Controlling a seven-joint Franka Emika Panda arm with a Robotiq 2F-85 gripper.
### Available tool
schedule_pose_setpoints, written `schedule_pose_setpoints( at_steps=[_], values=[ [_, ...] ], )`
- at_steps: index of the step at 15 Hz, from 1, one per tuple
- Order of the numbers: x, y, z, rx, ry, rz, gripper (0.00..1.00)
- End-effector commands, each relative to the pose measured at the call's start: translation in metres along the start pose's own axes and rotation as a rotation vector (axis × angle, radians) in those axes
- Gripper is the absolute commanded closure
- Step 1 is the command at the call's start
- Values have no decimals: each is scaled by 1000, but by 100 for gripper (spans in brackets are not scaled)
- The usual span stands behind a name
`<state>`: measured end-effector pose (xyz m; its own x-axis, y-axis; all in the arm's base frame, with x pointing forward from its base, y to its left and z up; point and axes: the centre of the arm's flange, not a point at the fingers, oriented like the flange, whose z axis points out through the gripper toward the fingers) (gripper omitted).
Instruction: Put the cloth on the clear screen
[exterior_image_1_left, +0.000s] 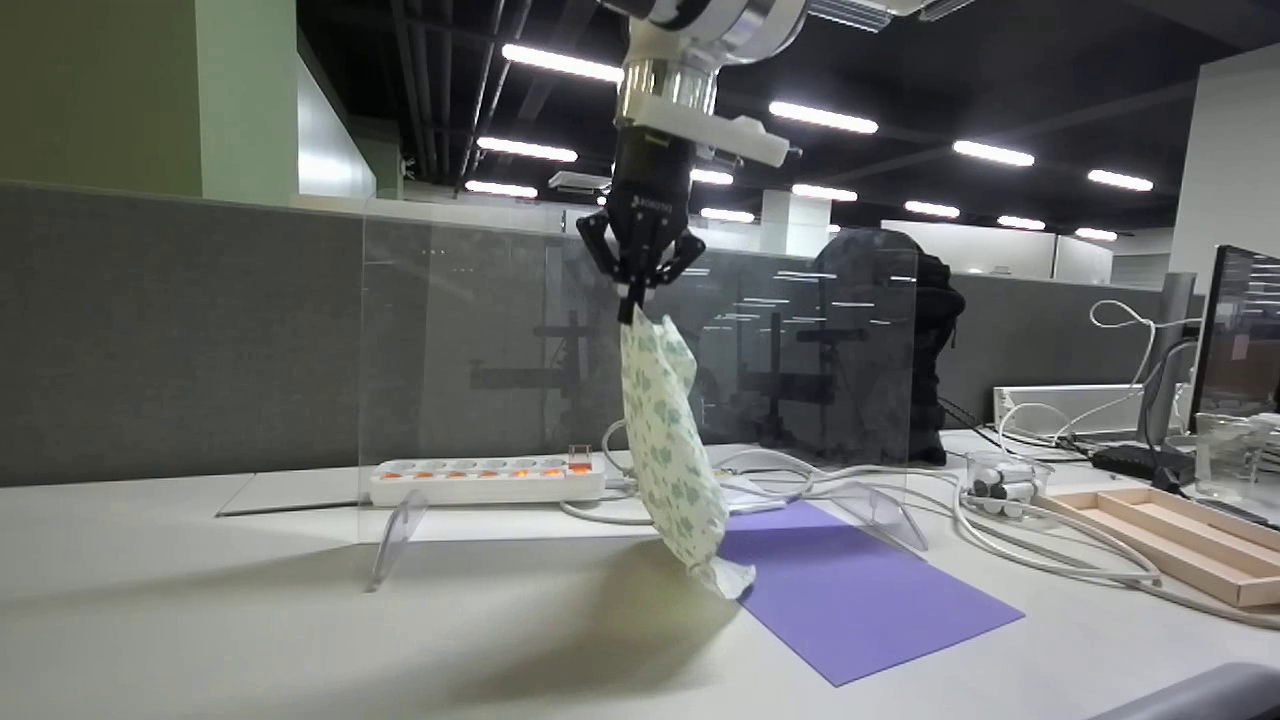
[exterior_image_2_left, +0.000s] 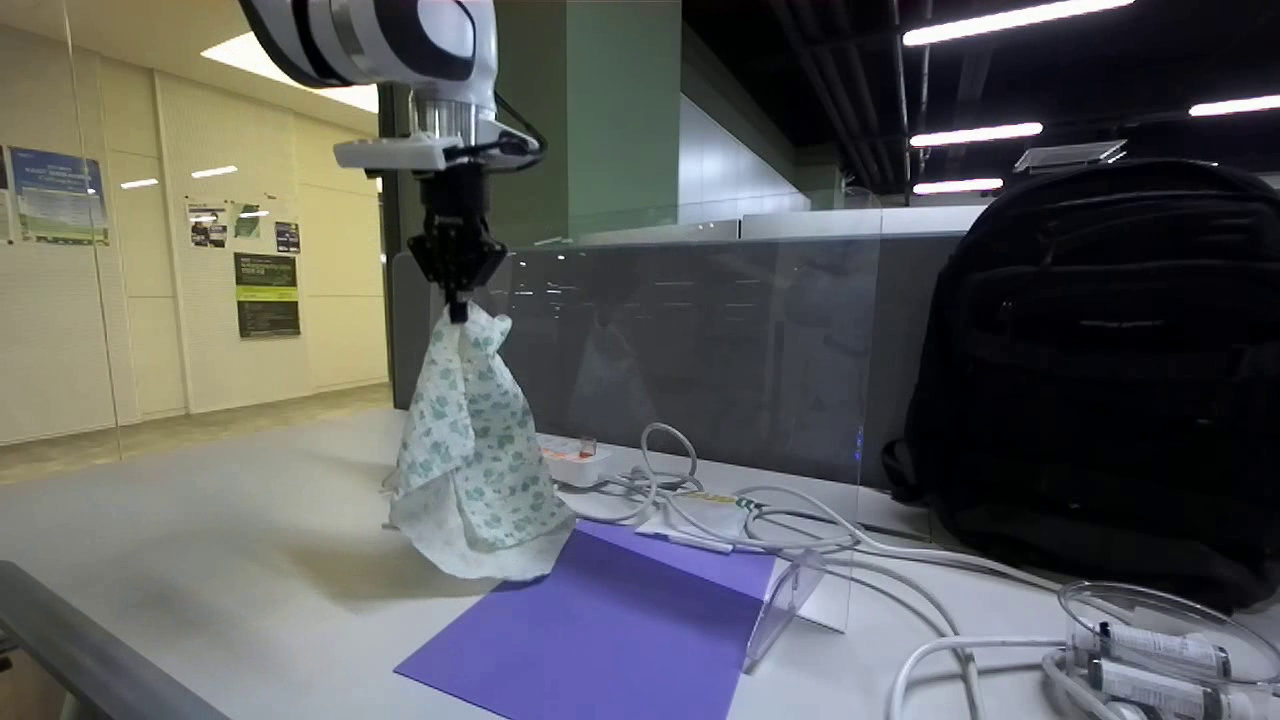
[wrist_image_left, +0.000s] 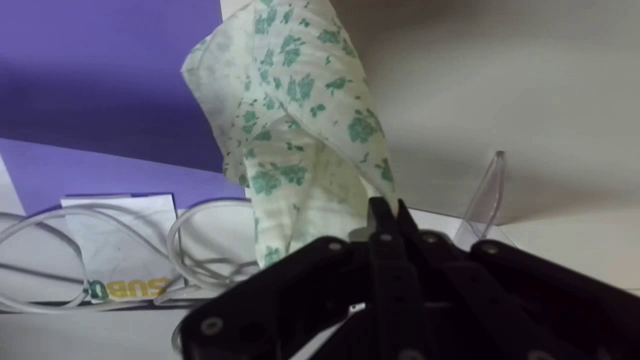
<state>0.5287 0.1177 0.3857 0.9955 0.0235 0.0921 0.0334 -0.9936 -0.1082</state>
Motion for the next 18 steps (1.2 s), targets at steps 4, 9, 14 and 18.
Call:
schedule_pose_setpoints(
  at_steps=[4, 9, 14, 18],
  values=[
    [6, -1, -43, 5, 28, -9, 98],
    [15, -9, -38, 20, 92, 14, 100],
    [37, -28, -67, 52, 214, -21, 100],
    [54, -45, -106, 74, 303, -40, 100]
  ],
)
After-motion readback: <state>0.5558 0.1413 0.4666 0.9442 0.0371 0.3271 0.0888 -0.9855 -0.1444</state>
